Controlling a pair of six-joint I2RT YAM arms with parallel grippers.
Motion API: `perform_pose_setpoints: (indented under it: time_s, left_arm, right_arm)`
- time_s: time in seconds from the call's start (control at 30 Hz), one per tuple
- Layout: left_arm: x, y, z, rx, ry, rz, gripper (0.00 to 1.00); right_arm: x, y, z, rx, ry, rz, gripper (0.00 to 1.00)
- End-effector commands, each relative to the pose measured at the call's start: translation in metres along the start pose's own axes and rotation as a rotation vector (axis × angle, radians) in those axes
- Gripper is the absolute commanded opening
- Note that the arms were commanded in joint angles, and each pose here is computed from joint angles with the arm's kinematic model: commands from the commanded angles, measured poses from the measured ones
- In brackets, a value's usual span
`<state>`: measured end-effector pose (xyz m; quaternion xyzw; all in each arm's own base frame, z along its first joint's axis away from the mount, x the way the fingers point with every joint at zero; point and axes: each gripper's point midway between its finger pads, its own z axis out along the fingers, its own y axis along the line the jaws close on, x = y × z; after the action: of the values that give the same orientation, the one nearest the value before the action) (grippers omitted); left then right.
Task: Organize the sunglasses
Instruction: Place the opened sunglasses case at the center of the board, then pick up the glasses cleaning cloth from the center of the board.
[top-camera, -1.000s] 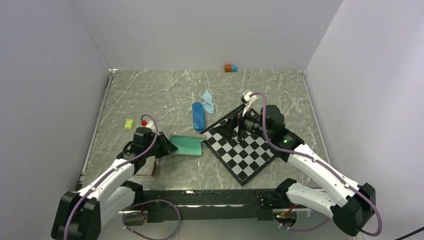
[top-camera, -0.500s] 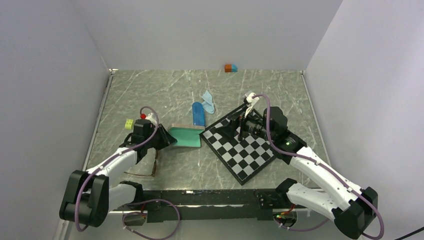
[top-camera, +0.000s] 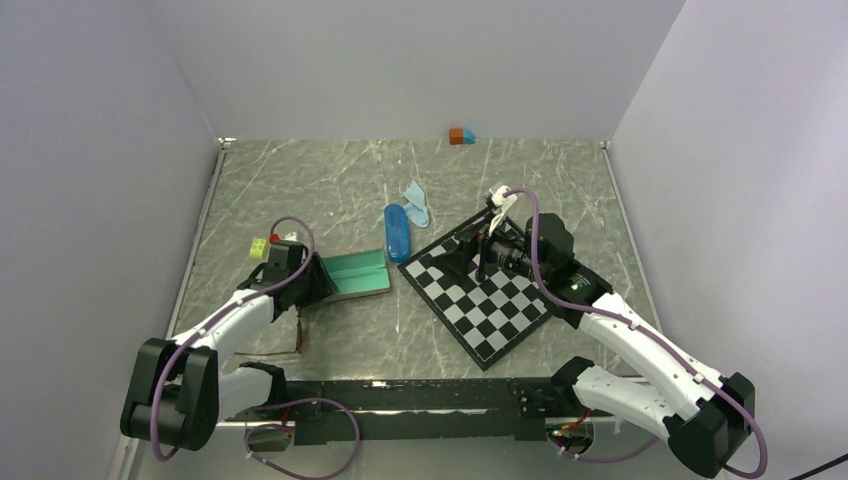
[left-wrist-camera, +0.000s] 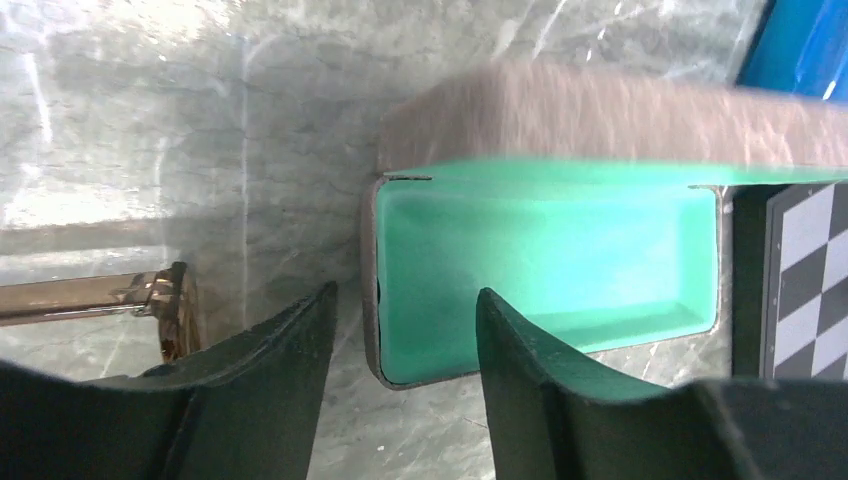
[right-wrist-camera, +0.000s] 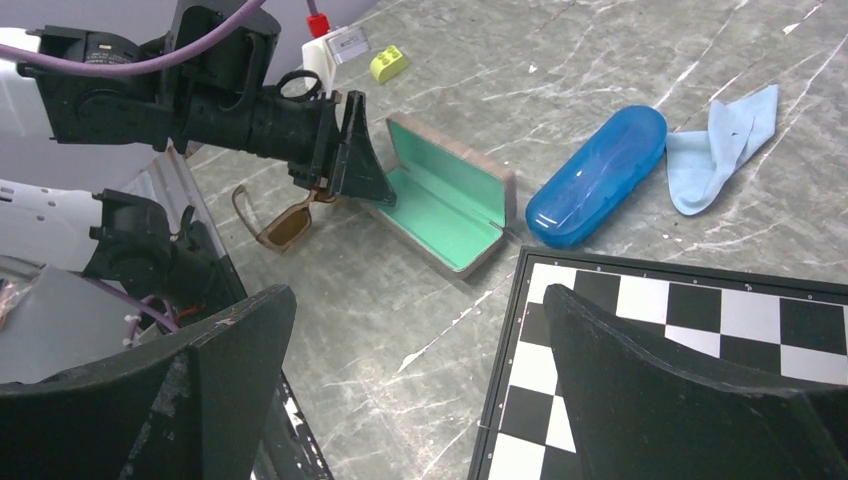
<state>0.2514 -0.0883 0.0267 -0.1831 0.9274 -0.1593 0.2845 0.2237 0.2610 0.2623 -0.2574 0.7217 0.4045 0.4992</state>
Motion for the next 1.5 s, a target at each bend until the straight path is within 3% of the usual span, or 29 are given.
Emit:
perform_pose_setpoints:
  time_s: [0.0, 0.4, 0.5, 0.73, 1.03, 1.17, 1.37, 1.47]
  left_arm:
    - [-0.008, 0.018, -0.006, -0.112, -0.03, 0.007, 0.61]
    - [-0.009, 0.015, -0.016, -0.133, -0.057, 0.025, 0.64]
    - [0.002, 0.016, -0.017, -0.204, -0.051, 0.055, 0.59]
    - [0.012, 0.022, -0.029, -0.434, -0.054, 0.109, 0.6]
    - [-0.001, -0.011, -0.047, -0.387, -0.124, 0.141, 0.63]
    - [-0.013, -0.03, -0.07, -0.293, -0.168, 0.149, 0.7]
    - [-0.023, -0.078, -0.113, 0.066, -0.244, 0.183, 0.98]
    - [-0.034, -0.104, -0.145, 0.265, -0.332, 0.209, 0.99]
  right_arm:
    - [-0.012, 0.004, 0.0, -0.021, -0.051, -0.024, 1.0]
    - [-0.013, -0.002, 0.001, 0.011, -0.05, -0.016, 1.0]
    - [-0.013, -0.004, 0.0, 0.025, -0.053, -0.018, 1.0]
    - [-0.009, -0.004, 0.001, 0.019, -0.047, -0.007, 1.0]
    - [-0.014, -0.006, 0.002, 0.035, -0.066, -0.003, 1.0]
    - [-0.019, -0.02, 0.007, 0.104, -0.087, 0.03, 1.0]
    - [-0.013, -0.07, 0.033, 0.321, -0.096, 0.088, 1.0]
    - [-0.012, -0.11, 0.052, 0.496, -0.05, 0.09, 1.0]
